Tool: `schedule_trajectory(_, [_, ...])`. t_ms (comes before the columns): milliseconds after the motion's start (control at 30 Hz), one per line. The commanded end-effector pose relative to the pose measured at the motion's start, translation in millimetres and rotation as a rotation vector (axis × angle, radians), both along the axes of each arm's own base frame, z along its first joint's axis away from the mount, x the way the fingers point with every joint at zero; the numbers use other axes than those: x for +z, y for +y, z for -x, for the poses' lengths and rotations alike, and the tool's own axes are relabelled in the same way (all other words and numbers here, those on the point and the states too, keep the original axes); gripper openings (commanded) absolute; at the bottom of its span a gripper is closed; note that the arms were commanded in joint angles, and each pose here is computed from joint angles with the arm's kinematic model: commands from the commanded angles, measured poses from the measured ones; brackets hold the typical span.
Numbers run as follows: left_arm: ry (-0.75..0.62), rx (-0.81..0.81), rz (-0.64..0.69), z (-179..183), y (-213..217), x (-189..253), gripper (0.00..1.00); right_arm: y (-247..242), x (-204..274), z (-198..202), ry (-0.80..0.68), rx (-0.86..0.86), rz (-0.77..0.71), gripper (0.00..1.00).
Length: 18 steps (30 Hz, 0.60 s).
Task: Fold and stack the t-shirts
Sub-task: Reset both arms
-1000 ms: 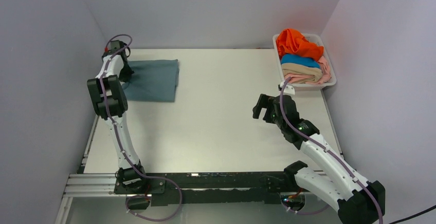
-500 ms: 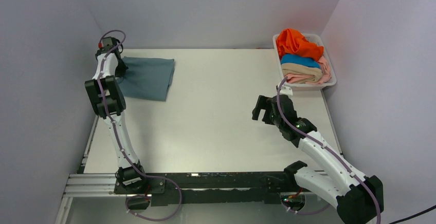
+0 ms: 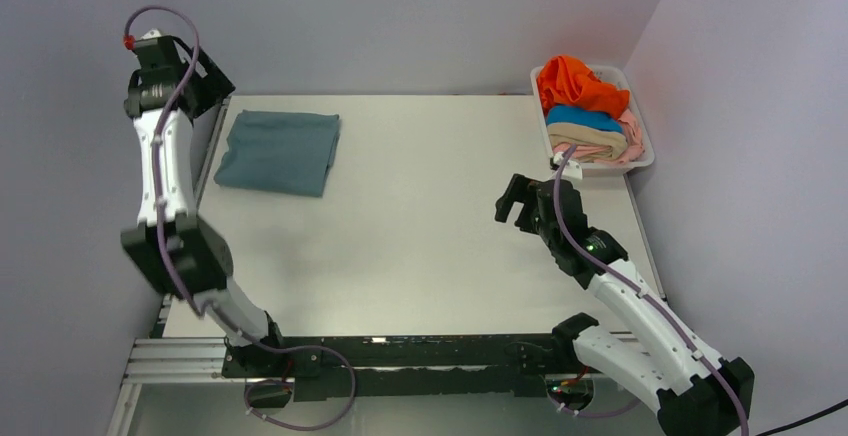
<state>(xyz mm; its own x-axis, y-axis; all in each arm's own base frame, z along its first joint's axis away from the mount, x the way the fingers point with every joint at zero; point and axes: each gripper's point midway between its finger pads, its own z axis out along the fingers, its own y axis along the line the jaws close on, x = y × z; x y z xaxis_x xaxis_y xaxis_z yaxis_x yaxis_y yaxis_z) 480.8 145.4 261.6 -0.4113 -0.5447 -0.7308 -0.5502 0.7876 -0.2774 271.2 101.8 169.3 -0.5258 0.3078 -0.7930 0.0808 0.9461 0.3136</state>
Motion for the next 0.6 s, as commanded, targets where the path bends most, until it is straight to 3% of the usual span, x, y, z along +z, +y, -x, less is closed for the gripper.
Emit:
schedule_trajectory(0, [-0.175, -0.134, 0.101, 56.3, -83.4, 40.8, 0.99, 1.0, 22.1, 0.8, -0.072, -0.003, -0.052, 1.0])
schedule_trajectory(33, [-0.151, -0.166, 0.126, 72.0, -104.4, 10.9, 0.99, 2.3, 21.5, 2.9, -0.08, 0.006, -0.063, 1.0])
schedule_trajectory(167, [-0.302, -0.395, 0.196, 122.2, -204.9, -17.4, 0.99, -4.5, 11.8, 10.5, -0.096, -0.026, -0.088, 1.0])
schedule_trajectory(267, [-0.331, -0.584, 0.277, 164.4, -263.4, -46.2, 0.99, -10.4, 5.9, 15.2, -0.105, -0.031, -0.066, 1.0])
schedule_trajectory(400, [-0.233, -0.648, 0.235, 204.3, -288.6, -74.8, 0.99, -22.0, -4.9, 17.4, -0.104, -0.054, -0.007, 1.0])
schedule_trajectory(567, [-0.191, -0.554, 0.094, 221.5, -259.4, -78.8, 0.99, -30.3, -13.5, 18.1, -0.097, -0.067, 0.049, 1.0])
